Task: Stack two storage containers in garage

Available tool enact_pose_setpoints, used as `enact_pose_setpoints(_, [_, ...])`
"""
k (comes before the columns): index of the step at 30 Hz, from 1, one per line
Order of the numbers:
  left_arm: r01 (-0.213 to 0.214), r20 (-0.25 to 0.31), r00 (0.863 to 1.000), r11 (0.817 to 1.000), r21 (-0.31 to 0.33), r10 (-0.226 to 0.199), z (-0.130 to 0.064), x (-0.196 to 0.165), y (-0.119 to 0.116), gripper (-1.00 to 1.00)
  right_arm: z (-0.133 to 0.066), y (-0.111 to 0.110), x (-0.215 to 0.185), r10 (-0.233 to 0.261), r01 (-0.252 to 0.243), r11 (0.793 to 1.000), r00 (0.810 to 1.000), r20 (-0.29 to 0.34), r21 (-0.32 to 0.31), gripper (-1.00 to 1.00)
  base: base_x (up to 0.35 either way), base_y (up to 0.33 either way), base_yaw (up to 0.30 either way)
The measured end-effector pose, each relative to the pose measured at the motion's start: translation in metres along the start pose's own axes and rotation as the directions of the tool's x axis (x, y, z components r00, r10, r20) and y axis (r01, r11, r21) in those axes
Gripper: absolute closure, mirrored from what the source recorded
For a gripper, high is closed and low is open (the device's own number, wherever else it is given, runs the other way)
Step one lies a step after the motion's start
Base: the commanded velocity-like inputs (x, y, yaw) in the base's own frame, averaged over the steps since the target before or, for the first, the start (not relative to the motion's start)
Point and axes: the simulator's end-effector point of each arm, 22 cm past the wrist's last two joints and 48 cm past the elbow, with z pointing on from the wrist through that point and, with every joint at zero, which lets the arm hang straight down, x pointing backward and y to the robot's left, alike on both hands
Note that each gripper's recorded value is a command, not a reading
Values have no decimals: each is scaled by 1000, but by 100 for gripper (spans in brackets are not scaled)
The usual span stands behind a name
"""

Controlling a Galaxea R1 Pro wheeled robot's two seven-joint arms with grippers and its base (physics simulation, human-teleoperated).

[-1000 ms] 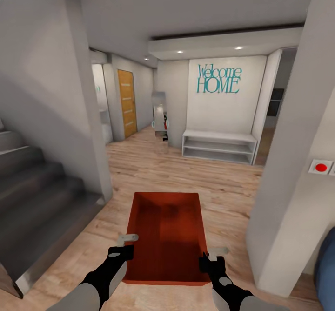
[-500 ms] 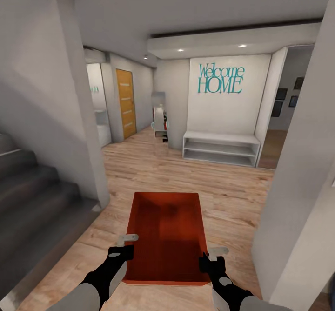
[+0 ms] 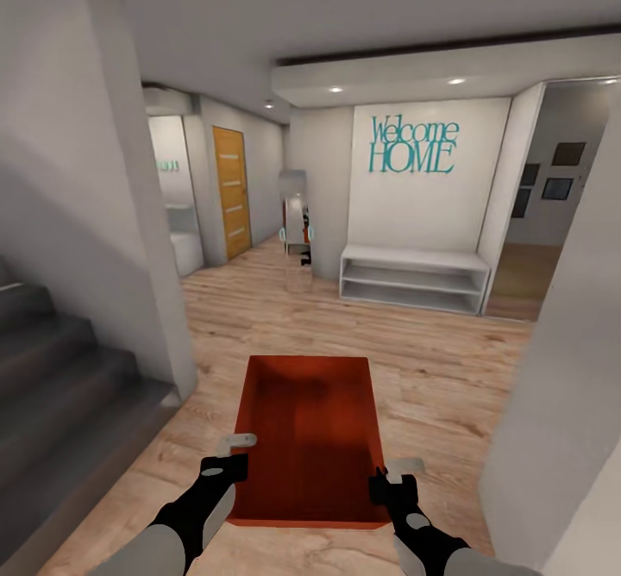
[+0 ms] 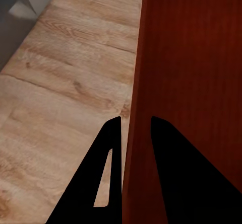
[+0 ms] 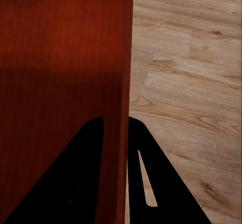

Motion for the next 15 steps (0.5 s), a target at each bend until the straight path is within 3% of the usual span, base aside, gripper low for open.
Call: enact_pose_setpoints(15, [1, -1, 1000, 1000, 0, -1, 0, 0, 0, 100, 0, 0, 0, -1, 1, 1000, 1000, -1, 0, 100, 322, 0, 0])
